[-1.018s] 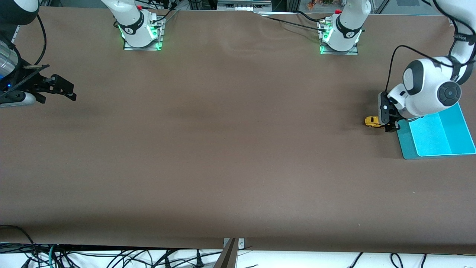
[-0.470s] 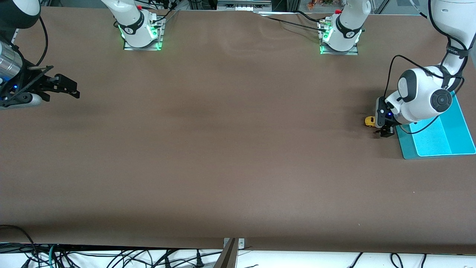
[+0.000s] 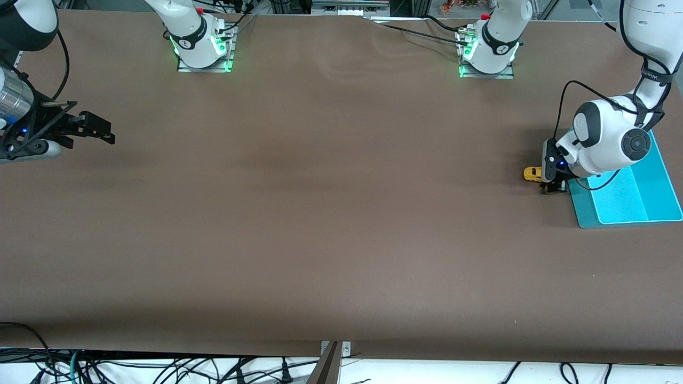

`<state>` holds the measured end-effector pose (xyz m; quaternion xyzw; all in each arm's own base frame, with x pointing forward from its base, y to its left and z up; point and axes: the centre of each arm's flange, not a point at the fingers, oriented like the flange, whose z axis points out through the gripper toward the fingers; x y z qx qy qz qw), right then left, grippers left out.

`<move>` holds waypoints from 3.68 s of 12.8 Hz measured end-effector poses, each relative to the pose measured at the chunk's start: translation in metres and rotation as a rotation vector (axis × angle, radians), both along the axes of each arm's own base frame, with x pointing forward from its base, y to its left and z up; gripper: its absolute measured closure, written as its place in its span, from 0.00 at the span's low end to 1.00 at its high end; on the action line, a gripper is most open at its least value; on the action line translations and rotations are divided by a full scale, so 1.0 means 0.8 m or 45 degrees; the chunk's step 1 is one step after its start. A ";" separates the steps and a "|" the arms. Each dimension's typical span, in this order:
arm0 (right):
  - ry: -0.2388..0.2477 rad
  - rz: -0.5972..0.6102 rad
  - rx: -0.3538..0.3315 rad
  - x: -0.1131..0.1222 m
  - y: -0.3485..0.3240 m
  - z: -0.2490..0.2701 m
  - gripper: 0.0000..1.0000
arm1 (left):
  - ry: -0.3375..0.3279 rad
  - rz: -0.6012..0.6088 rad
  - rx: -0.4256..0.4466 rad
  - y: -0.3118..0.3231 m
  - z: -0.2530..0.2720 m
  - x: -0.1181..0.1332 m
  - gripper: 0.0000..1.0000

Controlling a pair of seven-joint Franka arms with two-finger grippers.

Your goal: Wind and store yellow beetle car

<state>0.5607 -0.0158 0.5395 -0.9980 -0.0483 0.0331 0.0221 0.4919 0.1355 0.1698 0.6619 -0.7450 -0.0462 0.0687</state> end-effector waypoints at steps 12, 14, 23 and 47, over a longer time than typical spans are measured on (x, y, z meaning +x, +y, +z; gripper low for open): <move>0.021 -0.014 0.004 0.004 -0.010 -0.013 0.00 | 0.199 0.029 -0.048 -0.020 0.107 0.052 0.50; 0.021 -0.014 0.004 0.004 -0.010 -0.013 0.00 | 0.246 0.086 -0.037 -0.012 0.172 0.082 0.50; 0.010 0.000 0.002 0.004 0.003 -0.007 0.00 | 0.284 0.208 0.108 0.218 0.209 0.050 0.50; -0.041 -0.003 -0.005 -0.002 0.002 0.032 0.00 | 0.292 0.735 0.067 0.114 0.360 0.118 0.00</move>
